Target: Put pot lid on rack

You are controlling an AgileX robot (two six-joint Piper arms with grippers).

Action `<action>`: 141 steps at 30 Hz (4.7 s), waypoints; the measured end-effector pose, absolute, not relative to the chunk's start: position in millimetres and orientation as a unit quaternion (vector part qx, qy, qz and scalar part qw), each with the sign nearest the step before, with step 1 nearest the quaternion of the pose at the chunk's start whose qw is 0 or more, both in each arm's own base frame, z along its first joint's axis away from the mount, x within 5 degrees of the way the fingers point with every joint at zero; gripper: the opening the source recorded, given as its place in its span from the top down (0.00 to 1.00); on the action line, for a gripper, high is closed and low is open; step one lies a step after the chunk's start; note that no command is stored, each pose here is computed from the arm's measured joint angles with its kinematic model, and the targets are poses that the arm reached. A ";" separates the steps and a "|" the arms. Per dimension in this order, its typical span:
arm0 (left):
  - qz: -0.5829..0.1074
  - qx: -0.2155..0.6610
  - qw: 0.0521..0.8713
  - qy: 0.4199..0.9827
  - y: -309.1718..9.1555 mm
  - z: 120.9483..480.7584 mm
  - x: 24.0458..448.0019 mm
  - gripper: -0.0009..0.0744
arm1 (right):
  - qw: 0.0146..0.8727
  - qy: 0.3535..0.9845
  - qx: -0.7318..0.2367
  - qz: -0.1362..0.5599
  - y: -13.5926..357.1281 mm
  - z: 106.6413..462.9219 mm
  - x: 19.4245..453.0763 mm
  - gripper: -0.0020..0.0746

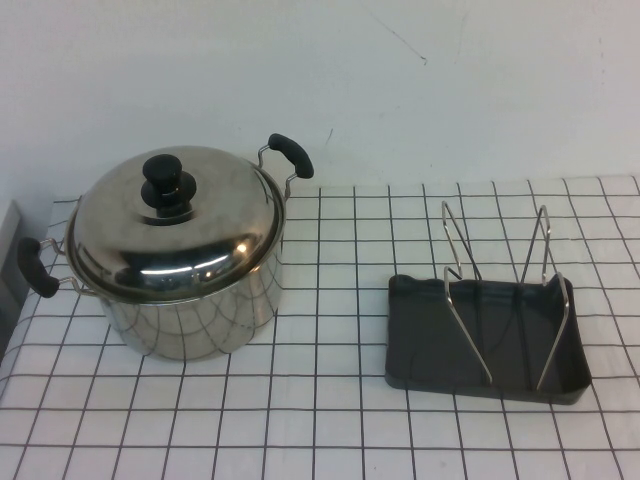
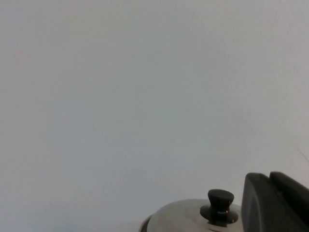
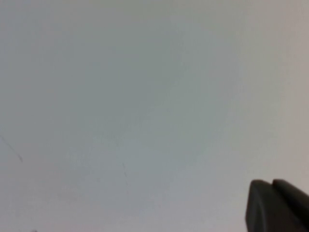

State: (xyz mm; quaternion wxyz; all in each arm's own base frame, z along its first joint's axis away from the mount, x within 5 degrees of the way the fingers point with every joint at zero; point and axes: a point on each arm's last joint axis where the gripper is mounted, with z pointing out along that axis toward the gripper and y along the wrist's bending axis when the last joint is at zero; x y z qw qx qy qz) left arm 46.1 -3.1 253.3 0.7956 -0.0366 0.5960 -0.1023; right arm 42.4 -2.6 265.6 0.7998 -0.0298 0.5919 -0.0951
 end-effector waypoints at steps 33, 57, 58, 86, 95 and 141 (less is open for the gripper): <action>-0.228 0.153 0.524 0.806 -57.2 356.1 209.5 0.98 | 0.493 0.833 -0.222 -0.115 5.1 255.9 45.4 0.98; -0.153 0.133 0.476 0.856 -54.7 272.1 365.9 0.19 | 0.493 0.834 -0.221 -0.112 5.3 252.8 46.5 0.98; -0.156 0.129 0.474 0.857 -54.9 270.2 366.8 0.21 | 0.494 0.834 -0.221 -0.113 5.3 252.9 46.5 0.98; -0.329 0.077 0.572 0.748 -68.6 378.1 306.8 0.55 | 0.595 0.786 -0.164 -0.008 19.6 285.0 47.1 0.98; -0.506 0.190 0.516 0.665 -100.4 422.4 257.9 0.55 | 0.722 0.618 -0.151 0.273 54.5 354.6 22.6 0.96; -0.561 0.377 0.474 0.564 -268.5 445.6 151.9 0.55 | 0.617 0.572 0.005 0.540 58.2 373.2 31.4 0.67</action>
